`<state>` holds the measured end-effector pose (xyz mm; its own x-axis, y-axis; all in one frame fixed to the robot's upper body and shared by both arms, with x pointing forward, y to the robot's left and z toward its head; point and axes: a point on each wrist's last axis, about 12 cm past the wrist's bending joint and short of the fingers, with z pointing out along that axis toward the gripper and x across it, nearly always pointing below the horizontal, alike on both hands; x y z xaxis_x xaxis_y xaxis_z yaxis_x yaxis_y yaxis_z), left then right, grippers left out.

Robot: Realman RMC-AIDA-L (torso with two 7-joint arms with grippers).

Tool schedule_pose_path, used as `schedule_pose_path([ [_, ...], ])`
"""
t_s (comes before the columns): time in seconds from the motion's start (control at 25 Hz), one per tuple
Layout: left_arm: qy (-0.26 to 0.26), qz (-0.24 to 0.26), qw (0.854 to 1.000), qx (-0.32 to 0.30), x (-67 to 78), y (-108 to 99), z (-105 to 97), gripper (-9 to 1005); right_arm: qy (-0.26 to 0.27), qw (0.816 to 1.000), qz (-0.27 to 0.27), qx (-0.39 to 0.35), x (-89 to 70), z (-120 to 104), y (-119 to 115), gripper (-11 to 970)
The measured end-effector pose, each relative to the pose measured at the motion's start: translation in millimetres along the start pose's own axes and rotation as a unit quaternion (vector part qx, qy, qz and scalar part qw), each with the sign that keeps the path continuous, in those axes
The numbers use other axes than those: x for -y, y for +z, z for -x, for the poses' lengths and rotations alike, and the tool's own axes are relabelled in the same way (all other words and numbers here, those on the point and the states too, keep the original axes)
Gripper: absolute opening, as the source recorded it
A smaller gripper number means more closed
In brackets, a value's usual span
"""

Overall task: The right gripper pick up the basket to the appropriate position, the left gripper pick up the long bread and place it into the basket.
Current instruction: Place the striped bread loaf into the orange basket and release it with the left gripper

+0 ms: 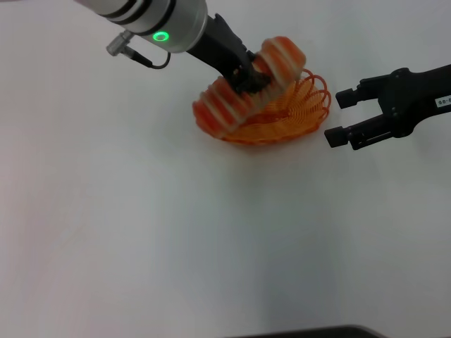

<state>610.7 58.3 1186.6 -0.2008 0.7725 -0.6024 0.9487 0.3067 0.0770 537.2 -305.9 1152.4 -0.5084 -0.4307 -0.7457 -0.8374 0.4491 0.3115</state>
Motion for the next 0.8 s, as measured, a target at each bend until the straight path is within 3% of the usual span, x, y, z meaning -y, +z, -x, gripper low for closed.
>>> schedule_pose_path([
  [0.36, 0.001, -0.015, 1.000, -0.003, 1.7, 12.3, 6.7, 332, 0.004, 1.000, -0.006, 0.001, 1.2, -2.7, -3.0, 947],
  [0.8, -0.011, -0.023, 1.000, 0.009, 1.7, 8.7, -1.1, 752, 0.003, 1.000, -0.005, 0.001, 1.0, -1.9, -1.4, 947],
])
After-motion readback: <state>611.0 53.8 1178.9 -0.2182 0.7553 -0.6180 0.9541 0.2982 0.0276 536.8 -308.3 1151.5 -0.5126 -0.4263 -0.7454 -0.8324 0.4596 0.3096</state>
